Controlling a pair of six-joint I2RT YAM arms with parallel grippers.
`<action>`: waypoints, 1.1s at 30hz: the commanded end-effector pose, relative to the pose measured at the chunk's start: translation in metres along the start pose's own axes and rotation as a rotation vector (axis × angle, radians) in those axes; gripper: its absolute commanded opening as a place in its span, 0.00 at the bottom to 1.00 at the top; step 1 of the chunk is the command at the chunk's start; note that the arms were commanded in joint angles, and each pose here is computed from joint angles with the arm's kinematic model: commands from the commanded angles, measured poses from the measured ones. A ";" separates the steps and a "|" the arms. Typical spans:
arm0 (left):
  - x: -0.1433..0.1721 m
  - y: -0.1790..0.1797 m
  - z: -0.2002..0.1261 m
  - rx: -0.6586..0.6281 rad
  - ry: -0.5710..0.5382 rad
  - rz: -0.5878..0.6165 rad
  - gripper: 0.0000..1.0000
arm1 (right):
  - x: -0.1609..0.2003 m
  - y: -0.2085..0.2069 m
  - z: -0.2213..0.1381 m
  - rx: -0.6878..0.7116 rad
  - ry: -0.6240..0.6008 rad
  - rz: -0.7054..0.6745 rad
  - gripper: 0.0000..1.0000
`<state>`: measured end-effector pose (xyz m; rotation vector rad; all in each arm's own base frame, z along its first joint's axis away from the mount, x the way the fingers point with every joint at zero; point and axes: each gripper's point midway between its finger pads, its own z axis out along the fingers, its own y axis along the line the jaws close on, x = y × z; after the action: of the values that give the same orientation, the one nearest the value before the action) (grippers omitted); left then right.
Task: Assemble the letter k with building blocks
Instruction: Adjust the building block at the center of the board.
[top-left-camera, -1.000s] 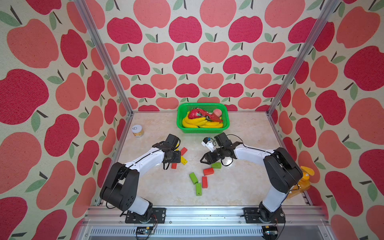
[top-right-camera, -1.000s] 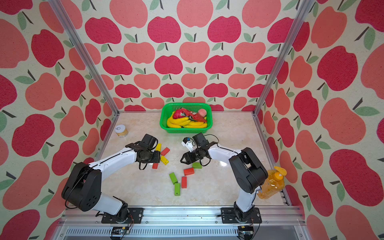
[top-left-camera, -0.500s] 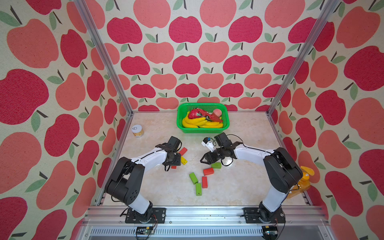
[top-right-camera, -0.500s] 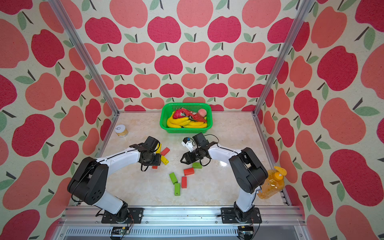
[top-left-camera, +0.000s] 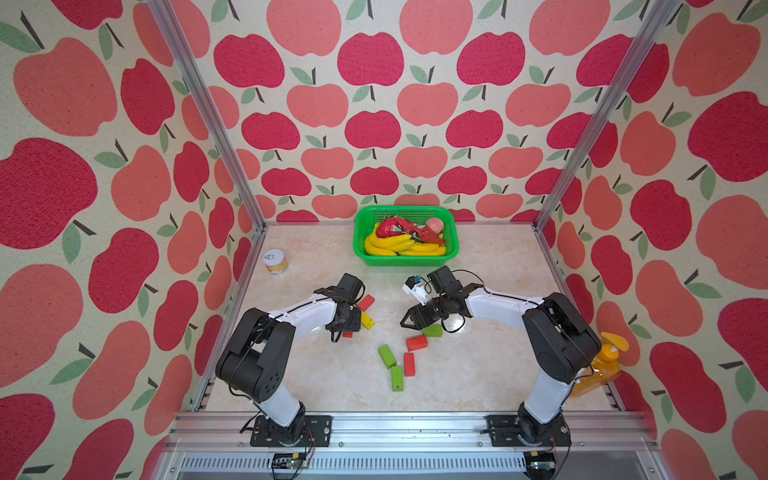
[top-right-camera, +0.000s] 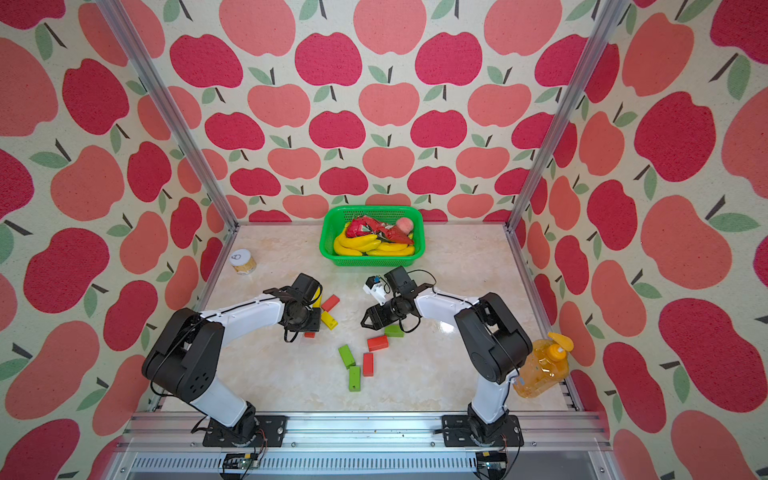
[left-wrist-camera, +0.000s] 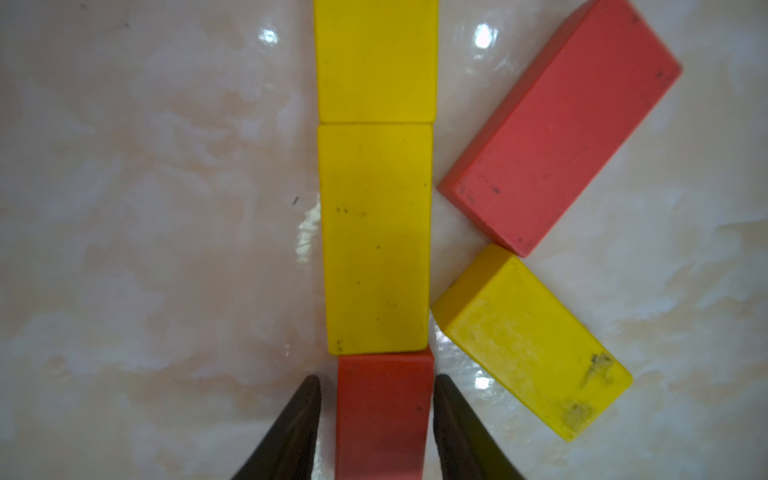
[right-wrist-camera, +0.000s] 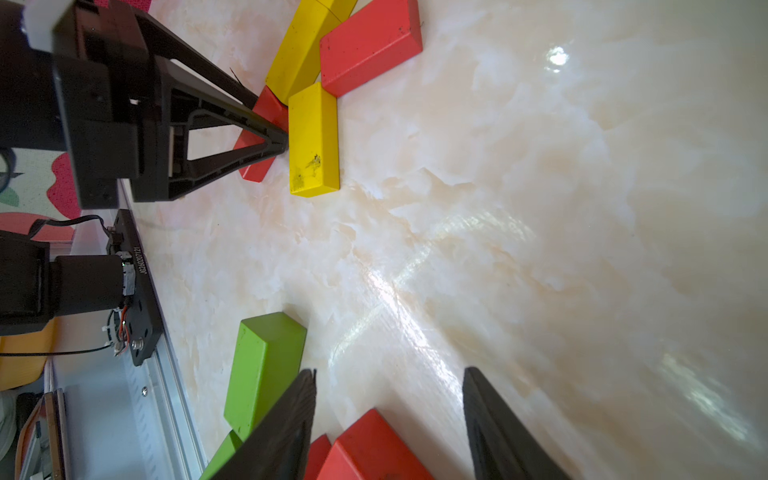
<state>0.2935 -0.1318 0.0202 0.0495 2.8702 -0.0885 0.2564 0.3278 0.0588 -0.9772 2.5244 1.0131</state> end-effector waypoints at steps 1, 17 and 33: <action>-0.003 0.005 0.002 -0.034 0.002 -0.014 0.45 | 0.000 0.004 0.003 -0.022 0.020 0.009 0.60; -0.004 0.007 0.005 -0.038 0.011 -0.030 0.44 | 0.000 0.005 0.003 -0.029 0.024 0.008 0.60; -0.009 -0.005 0.005 0.024 -0.002 -0.005 0.53 | 0.001 0.004 0.005 -0.030 0.032 0.012 0.60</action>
<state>0.3014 -0.1321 0.0204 0.0180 2.8622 -0.0877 0.2555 0.3291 0.0561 -0.9805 2.5370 1.0258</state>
